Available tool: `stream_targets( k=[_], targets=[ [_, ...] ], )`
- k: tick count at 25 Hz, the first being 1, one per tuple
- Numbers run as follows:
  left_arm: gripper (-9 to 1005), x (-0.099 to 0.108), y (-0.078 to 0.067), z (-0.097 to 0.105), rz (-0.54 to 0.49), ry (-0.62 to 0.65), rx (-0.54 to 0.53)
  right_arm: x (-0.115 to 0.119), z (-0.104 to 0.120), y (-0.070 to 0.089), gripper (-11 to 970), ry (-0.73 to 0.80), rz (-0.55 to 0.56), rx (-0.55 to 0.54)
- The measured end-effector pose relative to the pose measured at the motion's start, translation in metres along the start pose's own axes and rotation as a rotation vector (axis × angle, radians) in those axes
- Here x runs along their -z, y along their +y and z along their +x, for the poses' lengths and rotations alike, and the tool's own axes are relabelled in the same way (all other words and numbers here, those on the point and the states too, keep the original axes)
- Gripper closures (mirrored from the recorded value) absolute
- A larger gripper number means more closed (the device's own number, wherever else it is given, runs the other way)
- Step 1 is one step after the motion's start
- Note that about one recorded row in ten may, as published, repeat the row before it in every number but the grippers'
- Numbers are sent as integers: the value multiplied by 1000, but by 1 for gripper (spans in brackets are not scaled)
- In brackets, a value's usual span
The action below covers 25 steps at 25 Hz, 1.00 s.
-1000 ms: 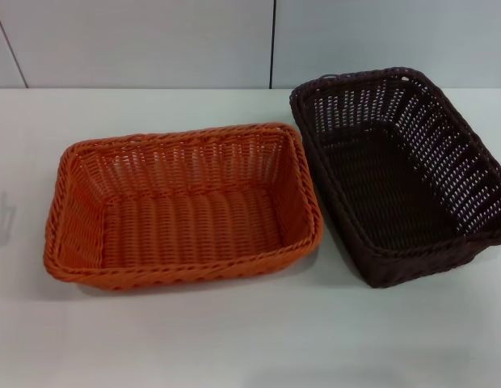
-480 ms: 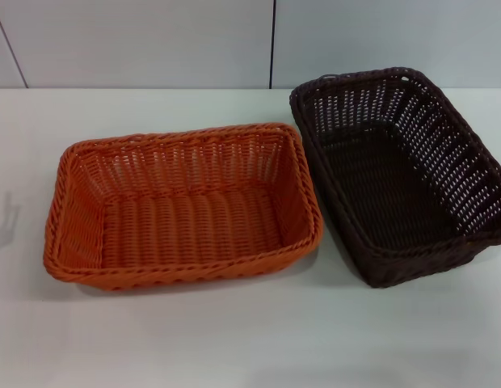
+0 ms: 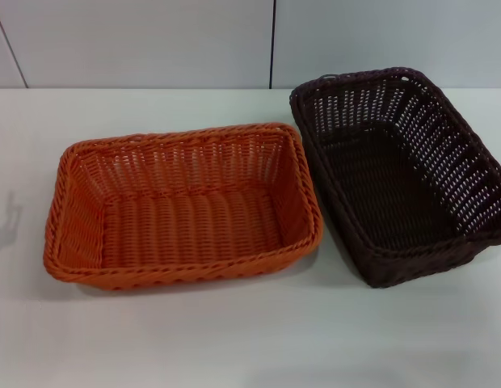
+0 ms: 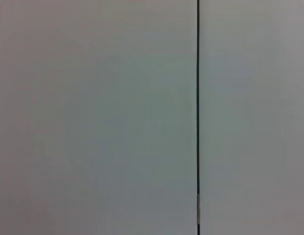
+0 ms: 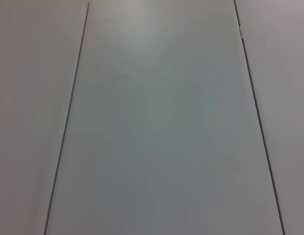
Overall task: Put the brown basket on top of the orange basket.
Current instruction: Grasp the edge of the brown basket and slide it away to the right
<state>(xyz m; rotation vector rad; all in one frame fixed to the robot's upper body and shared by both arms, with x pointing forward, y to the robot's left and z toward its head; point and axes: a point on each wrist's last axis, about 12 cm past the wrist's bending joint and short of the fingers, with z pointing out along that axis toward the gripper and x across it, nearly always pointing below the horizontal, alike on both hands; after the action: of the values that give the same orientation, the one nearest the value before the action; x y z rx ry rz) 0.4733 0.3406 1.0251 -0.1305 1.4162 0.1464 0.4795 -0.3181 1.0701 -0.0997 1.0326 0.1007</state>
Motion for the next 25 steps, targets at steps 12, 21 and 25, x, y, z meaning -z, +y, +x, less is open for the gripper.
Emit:
stream_targets(
  k=[12,21,25],
  targets=[
    [215,-3,-2,0,10,-1,-1,0,0,0,136,1,0,0],
    [215,-4,-3,-1,10,-6,2,-2,0,1,136,-3,-3,-1],
    [215,-3,-3,-1,9,-9,2,1,0,-1,136,4,6,2]
  ],
)
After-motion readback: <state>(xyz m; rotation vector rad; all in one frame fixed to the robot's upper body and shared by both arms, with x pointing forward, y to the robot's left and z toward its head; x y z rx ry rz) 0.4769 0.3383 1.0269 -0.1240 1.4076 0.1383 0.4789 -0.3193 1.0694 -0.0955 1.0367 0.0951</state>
